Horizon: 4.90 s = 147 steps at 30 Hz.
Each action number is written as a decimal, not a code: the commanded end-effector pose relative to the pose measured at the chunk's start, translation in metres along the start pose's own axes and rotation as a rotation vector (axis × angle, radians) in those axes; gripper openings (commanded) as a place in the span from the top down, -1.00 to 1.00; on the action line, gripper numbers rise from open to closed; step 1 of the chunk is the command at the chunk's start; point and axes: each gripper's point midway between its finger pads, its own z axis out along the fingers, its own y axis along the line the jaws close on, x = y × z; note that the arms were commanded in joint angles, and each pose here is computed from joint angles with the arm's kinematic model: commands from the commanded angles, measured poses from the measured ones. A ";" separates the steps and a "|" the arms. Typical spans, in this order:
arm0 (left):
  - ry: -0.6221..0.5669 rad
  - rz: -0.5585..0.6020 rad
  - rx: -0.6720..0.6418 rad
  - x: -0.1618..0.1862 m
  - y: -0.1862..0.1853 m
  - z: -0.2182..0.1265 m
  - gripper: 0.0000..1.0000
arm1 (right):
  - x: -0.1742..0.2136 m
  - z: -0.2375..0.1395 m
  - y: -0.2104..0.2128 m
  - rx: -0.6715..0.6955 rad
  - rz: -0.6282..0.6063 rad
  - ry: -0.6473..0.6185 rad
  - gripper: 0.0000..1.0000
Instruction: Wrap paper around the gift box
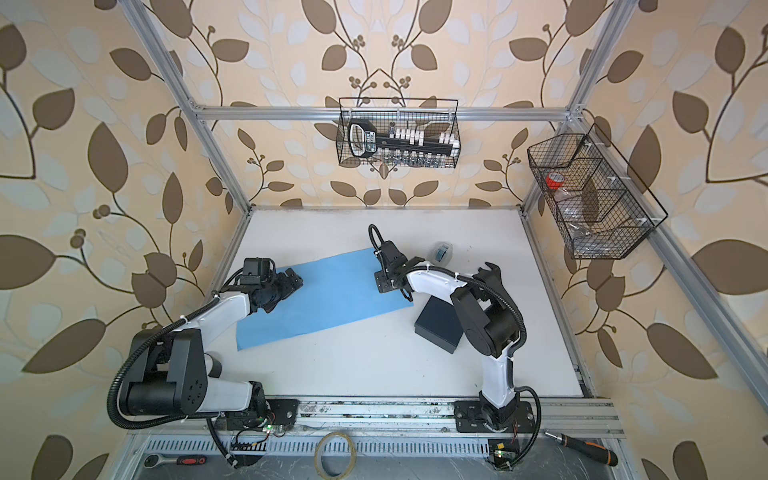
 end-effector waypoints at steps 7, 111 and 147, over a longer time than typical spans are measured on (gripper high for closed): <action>-0.006 0.011 -0.005 -0.009 -0.001 0.008 -0.96 | 0.039 0.032 -0.017 0.013 0.025 0.159 -0.37; 0.813 0.577 0.915 0.337 -0.350 -0.113 -0.21 | 0.124 -0.155 -0.095 -0.433 0.777 -0.233 -0.38; 0.427 0.046 0.604 0.089 -0.137 -0.041 -0.53 | 0.010 -0.080 0.080 -0.663 0.450 -0.023 -0.68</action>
